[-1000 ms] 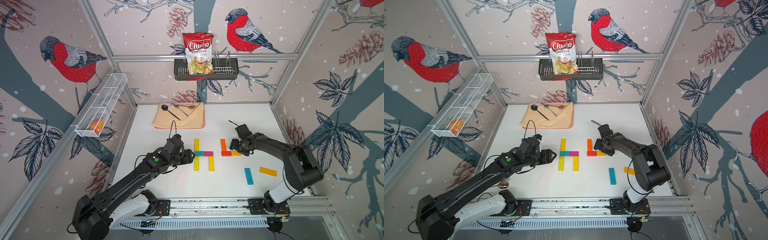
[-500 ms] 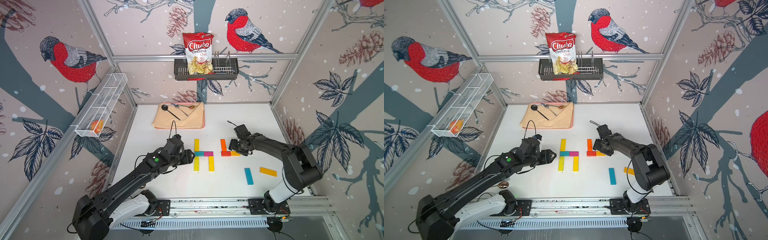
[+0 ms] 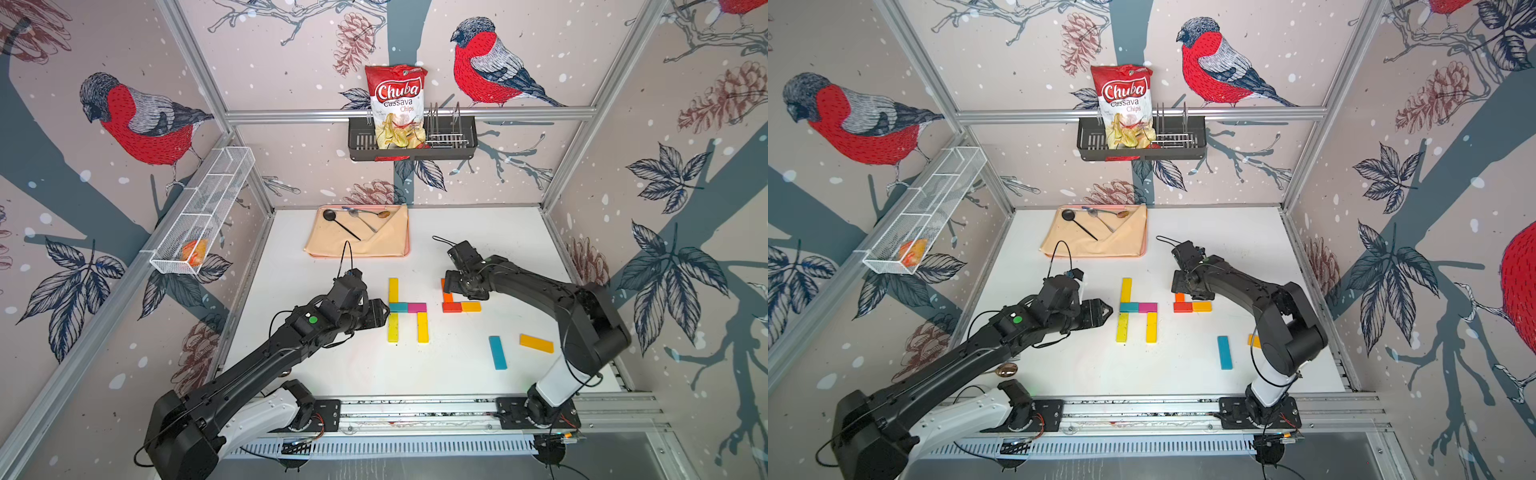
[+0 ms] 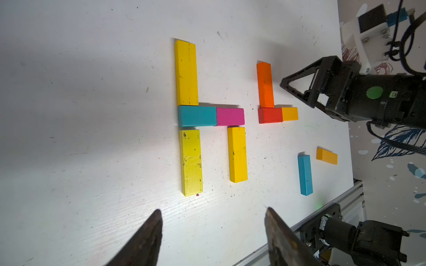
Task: Assemble the letter h with building blocks
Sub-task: Assemble the building block at the center of the board, then adjust the building block at the center of the board.
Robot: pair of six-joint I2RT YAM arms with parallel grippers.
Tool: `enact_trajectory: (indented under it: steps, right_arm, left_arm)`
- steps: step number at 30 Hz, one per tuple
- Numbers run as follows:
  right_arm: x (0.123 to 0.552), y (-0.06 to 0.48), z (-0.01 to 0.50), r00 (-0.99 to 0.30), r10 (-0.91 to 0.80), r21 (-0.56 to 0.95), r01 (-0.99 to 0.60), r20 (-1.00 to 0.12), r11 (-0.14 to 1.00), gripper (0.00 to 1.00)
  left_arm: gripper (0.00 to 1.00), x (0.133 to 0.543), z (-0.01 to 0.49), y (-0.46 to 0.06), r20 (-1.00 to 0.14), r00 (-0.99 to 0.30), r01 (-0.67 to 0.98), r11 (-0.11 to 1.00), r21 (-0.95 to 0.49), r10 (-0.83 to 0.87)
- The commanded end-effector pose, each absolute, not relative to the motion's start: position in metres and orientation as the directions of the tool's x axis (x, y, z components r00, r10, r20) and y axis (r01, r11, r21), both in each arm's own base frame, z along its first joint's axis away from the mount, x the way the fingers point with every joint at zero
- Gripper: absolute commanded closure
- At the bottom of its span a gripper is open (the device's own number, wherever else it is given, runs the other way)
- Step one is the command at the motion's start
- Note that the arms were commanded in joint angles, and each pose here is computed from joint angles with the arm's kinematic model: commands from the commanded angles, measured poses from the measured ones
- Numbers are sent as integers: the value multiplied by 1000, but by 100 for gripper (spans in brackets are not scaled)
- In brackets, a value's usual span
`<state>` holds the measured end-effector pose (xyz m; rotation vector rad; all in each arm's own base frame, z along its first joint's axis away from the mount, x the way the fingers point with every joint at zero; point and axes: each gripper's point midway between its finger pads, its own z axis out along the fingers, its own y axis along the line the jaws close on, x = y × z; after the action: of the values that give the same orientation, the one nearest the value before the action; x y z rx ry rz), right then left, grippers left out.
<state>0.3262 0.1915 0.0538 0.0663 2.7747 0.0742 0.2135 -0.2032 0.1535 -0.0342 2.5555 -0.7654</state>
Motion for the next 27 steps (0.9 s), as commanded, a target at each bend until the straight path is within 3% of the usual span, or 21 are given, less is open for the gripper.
enact_trajectory:
  steps: [1, 15, 27]
  right_arm:
    - [326, 196, 40, -948, -17, -14, -13, -318, 1000, 15]
    - [335, 218, 17, -959, -65, -48, -54, -275, 997, 53]
    - [332, 223, 12, -961, -53, -53, -40, -271, 998, 61]
  left_arm:
    - [31, 216, 158, -205, -447, -880, 121, 837, -534, -158]
    - [31, 216, 160, -201, -456, -875, 120, 842, -526, -160]
    - [31, 218, 161, -200, -460, -874, 120, 843, -524, -161]
